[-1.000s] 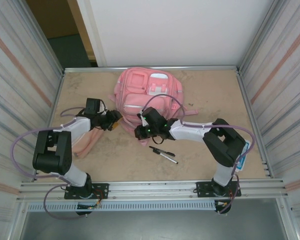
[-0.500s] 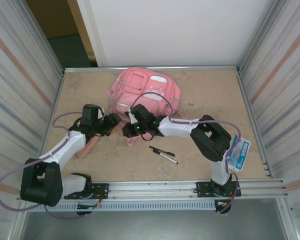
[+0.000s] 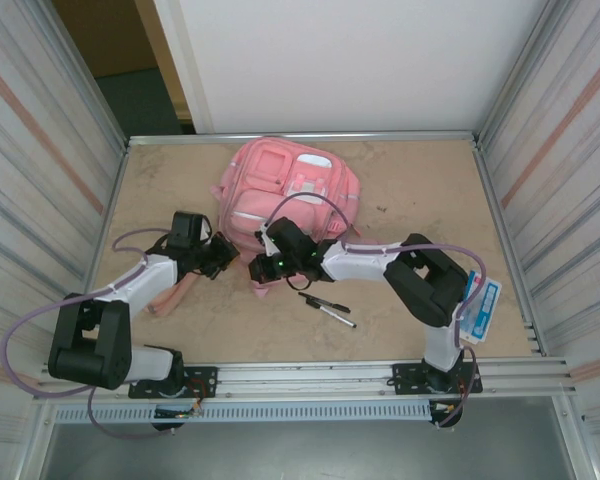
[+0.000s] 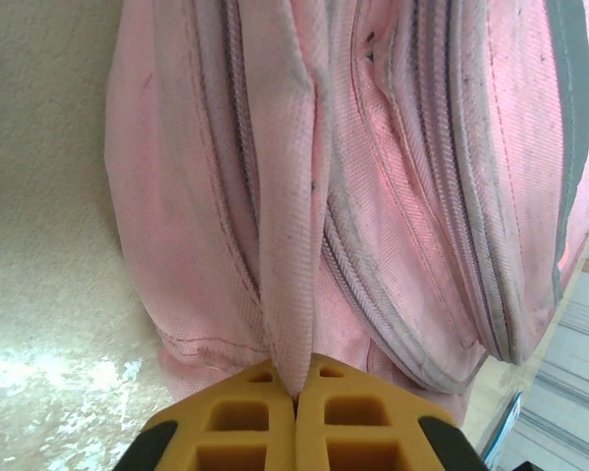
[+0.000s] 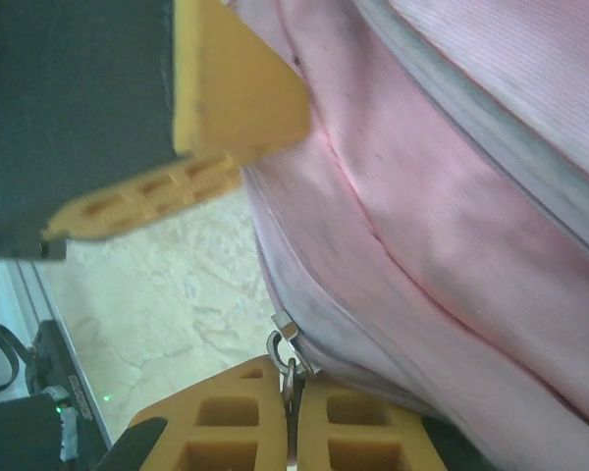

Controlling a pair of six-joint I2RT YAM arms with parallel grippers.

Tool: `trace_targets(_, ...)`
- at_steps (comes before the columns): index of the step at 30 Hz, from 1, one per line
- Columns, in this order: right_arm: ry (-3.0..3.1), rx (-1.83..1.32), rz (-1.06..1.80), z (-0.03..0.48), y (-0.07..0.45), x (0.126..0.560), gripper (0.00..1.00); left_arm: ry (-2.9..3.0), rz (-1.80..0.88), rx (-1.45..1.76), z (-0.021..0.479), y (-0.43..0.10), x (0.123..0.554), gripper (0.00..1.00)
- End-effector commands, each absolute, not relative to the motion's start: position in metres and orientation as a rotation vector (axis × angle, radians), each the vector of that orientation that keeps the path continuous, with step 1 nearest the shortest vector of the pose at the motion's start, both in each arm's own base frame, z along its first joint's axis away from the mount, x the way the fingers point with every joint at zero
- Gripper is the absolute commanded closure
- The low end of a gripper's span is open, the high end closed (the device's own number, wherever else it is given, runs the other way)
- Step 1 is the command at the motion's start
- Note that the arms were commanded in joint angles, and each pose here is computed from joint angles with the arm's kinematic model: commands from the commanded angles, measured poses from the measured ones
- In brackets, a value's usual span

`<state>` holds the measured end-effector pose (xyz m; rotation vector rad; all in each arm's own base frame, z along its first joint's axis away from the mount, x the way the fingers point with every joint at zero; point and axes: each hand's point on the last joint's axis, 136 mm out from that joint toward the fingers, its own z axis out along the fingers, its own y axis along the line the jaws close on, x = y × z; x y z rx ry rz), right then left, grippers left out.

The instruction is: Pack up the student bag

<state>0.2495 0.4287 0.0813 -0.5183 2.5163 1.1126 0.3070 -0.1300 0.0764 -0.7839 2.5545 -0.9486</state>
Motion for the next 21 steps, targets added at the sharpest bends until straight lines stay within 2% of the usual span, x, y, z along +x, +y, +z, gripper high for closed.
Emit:
trace_targets(1, 2.543, -0.504, 1.053, 0.086, 0.400, 0.247, 1.00, 2.521, -0.853, -0.773, 0.077, -0.106, 0.327, 1.00)
trace_targets(8, 2.557, -0.478, 1.051, 0.086, 0.391, 0.249, 1.00, 2.558, -0.906, -0.716, 0.074, -0.106, 0.354, 1.00)
trace_targets(10, 2.547, -0.488, 1.066, 0.089, 0.399, 0.250, 1.00, 2.576, -0.948, -0.690, 0.072, -0.113, 0.362, 0.90)
trace_targets(12, 2.544, -0.499, 1.087, 0.091, 0.409, 0.251, 1.00, 2.599, -0.980, -0.708, 0.069, -0.117, 0.365, 0.71)
trace_targets(13, 2.531, -0.500, 1.098, 0.095, 0.413, 0.252, 1.00, 2.602, -1.002, -0.725, 0.069, -0.119, 0.364, 0.65)
trace_targets(16, 2.500, -0.522, 1.153, 0.104, 0.433, 0.254, 1.00, 2.571, -1.058, -0.728, 0.078, -0.123, 0.347, 0.55)
trace_targets(21, 2.460, -0.593, 1.226, 0.119, 0.464, 0.258, 1.00, 2.588, -0.953, -0.757, 0.087, -0.121, 0.298, 0.48)
